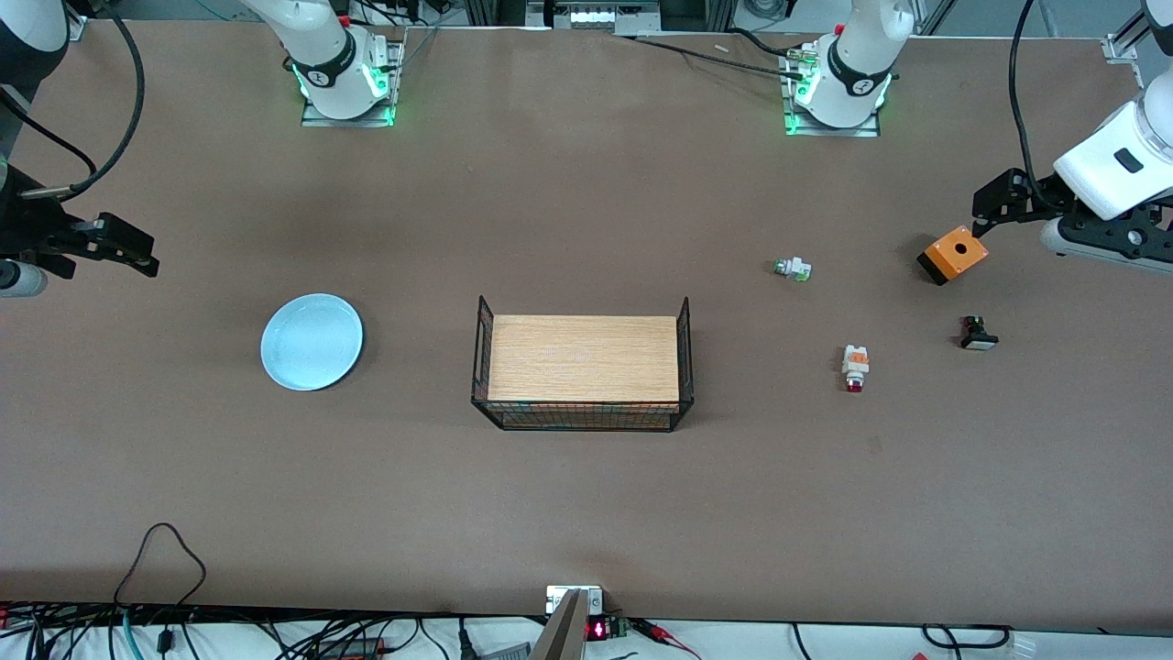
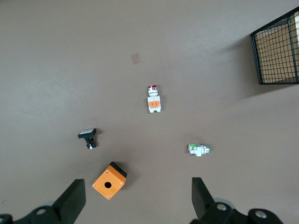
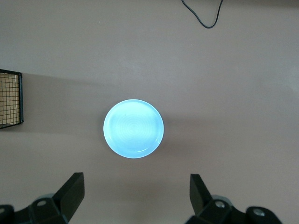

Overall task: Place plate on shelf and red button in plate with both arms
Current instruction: 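Move the right gripper down toward the pale blue plate's rim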

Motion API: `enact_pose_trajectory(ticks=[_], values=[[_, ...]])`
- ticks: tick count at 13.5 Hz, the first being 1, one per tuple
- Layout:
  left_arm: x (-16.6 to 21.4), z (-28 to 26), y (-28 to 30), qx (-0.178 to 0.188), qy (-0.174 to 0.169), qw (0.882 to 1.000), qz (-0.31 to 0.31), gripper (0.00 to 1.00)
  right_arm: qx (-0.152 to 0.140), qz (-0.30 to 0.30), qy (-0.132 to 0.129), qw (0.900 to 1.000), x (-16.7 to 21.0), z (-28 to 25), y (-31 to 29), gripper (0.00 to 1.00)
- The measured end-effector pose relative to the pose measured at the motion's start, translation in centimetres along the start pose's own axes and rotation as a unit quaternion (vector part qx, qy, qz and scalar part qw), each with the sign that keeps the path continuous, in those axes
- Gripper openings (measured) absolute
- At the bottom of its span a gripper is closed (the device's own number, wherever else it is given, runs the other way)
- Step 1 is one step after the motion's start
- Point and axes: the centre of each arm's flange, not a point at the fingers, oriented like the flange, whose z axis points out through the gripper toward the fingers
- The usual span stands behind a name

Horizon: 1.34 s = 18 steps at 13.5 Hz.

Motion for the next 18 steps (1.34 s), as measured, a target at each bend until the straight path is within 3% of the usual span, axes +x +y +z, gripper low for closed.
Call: enact_pose_trajectory(ticks=[5,10,14,18], values=[[0.0,0.0,0.0,0.000,0.000,1.000,0.000,1.00,0.001,0.004,-0.002,1.000,-0.6,-0.7,0.1,1.00],[0.0,0.0,0.0,0.000,0.000,1.000,0.000,1.00,0.007,0.014,-0.022,1.000,0.2,1.7,0.9,1.00],[0.0,0.0,0.0,0.000,0.000,1.000,0.000,1.00,0.016,0.031,-0.060,0.998,1.6,6.8,2.7,1.00],[0.0,0.1,0.0,0.000,-0.001,1.000,0.000,1.00,0.008,0.025,-0.121,0.992,3.4,15.1,2.1,1.00]])
